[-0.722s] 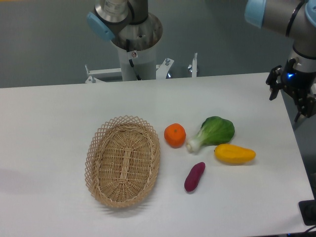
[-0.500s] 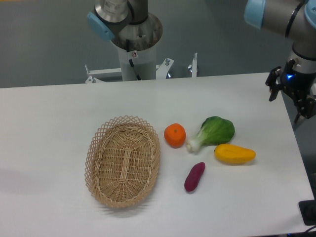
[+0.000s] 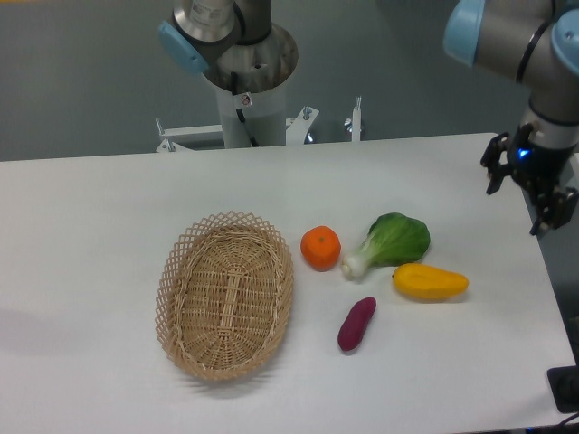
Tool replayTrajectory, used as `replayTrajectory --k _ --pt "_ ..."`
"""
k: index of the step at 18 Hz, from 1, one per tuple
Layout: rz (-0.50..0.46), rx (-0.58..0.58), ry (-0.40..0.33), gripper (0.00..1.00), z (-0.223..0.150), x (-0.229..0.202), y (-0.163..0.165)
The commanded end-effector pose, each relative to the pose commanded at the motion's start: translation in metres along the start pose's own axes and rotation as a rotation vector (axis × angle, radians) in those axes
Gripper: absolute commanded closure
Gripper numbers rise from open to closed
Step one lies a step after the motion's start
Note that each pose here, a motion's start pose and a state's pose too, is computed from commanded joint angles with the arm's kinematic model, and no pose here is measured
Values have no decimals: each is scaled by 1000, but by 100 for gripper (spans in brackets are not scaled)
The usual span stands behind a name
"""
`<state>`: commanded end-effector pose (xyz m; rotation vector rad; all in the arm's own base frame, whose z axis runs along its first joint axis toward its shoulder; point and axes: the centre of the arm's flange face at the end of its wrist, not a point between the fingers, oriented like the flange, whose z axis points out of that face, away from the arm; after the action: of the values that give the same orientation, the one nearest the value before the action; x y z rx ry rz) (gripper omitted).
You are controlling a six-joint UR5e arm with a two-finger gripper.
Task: Pick up the mango from the table
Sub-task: 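Move the open gripper down over the yellow mango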
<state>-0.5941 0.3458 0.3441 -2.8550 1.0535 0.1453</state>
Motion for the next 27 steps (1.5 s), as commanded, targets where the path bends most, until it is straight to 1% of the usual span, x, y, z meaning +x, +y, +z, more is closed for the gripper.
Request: replayTrajectory --k 3,5,7,9,10,12,13,15,18,20,22,27 --pt "13 -42 -13 0 31 5 -2" --pt "30 -71 -33 0 49 4 -17" --pt "30 -72 -14 0 63 7 -26" --pt "4 -64 -13 0 69 10 -28" --pt "11 -62 -4 0 77 10 -29" --pt "47 -82 -25 0 83 5 -46" --pt "50 -94 -26 0 87 3 -51" --pt "79 -137 8 0 105 11 -67" --pt "94 -141 5 0 114 16 -72" --pt "106 -144 -11 0 122 22 -81" --pt "110 -148 -24 0 131 28 -82" --pt "107 -147 -19 0 140 31 -83"
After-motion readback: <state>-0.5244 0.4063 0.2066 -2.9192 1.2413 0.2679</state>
